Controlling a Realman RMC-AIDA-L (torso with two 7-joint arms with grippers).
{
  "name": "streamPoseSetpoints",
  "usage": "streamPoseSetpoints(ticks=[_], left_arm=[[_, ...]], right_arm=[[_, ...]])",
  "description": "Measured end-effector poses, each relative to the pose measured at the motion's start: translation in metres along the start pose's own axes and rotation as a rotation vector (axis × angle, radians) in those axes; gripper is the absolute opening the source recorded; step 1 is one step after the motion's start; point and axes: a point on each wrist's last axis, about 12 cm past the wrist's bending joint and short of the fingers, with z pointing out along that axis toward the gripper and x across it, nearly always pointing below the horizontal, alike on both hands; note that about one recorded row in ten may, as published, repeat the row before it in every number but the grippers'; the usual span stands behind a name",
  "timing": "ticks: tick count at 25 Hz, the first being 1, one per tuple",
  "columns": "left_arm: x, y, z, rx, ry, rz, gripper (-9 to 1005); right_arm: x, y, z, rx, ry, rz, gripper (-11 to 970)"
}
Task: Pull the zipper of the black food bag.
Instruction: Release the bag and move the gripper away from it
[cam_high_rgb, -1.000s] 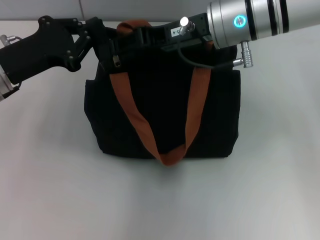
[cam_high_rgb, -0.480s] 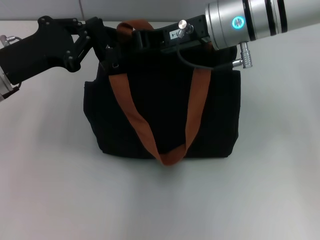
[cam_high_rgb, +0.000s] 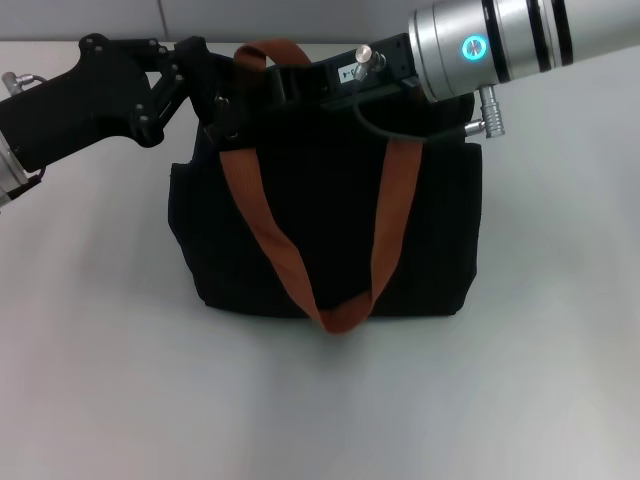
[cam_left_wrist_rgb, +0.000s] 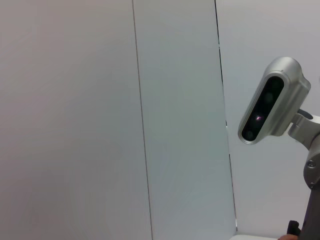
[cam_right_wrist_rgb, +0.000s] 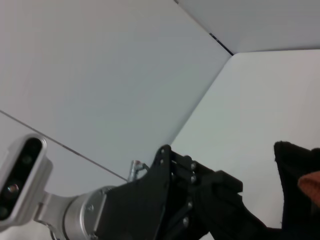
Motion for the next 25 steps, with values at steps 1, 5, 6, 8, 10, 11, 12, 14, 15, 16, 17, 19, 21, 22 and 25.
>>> streamPoseSetpoints(ticks=[1,5,6,8,10,11,12,14,15,16,17,19,21,22,25], left_arm=[[0.000,0.000,0.000,0.000,0.000,0.000,22],[0.000,0.000,0.000,0.000,0.000,0.000,22],[0.000,0.000,0.000,0.000,-0.001,-0.001,22],[0.000,0.000,-0.001,-0.001,-0.001,-0.002,22],[0.001,0.000,-0.002,-0.003,0.000,-0.002,22],[0.001,0.000,-0.002,-0.003,0.000,-0.002,22],[0.001,0.000,-0.002,-0.004,0.000,-0.002,22],[0.001,0.000,-0.004,-0.009,-0.003,-0.002,23],[0.001,0.000,-0.004,-0.009,-0.003,-0.002,23],[0.000,0.000,-0.005,-0.016,-0.010,-0.003,23],[0.000,0.000,-0.005,-0.017,-0.010,-0.003,23],[0.000,0.000,-0.006,-0.018,-0.010,-0.004,23],[0.001,0.000,-0.007,-0.020,-0.009,-0.005,23],[0.001,0.000,-0.007,-0.020,-0.009,-0.005,23],[0.001,0.000,-0.007,-0.021,-0.009,-0.003,23]], right_arm=[[-0.001,0.000,0.000,0.010,0.009,-0.009,66],[-0.001,0.001,0.001,0.014,0.012,-0.016,29],[-0.002,0.001,0.001,0.014,0.010,-0.021,26],[-0.002,0.002,0.000,0.015,0.007,-0.024,19],[-0.002,0.002,-0.001,0.016,0.005,-0.026,12],[-0.002,0.002,-0.001,0.016,0.005,-0.026,8],[-0.002,0.001,-0.002,0.018,0.002,-0.021,5],[-0.002,0.001,-0.003,0.020,0.001,-0.019,-2],[-0.002,0.001,-0.003,0.020,0.001,-0.019,-2],[-0.003,0.001,-0.007,0.037,0.003,-0.021,-2],[-0.002,0.001,-0.007,0.043,0.005,-0.023,-2],[-0.001,0.002,-0.008,0.056,0.012,-0.028,-3],[0.000,0.004,-0.010,0.070,0.018,-0.037,-3],[0.000,0.004,-0.010,0.070,0.018,-0.037,-3],[0.001,0.005,-0.013,0.077,0.010,-0.041,-3]])
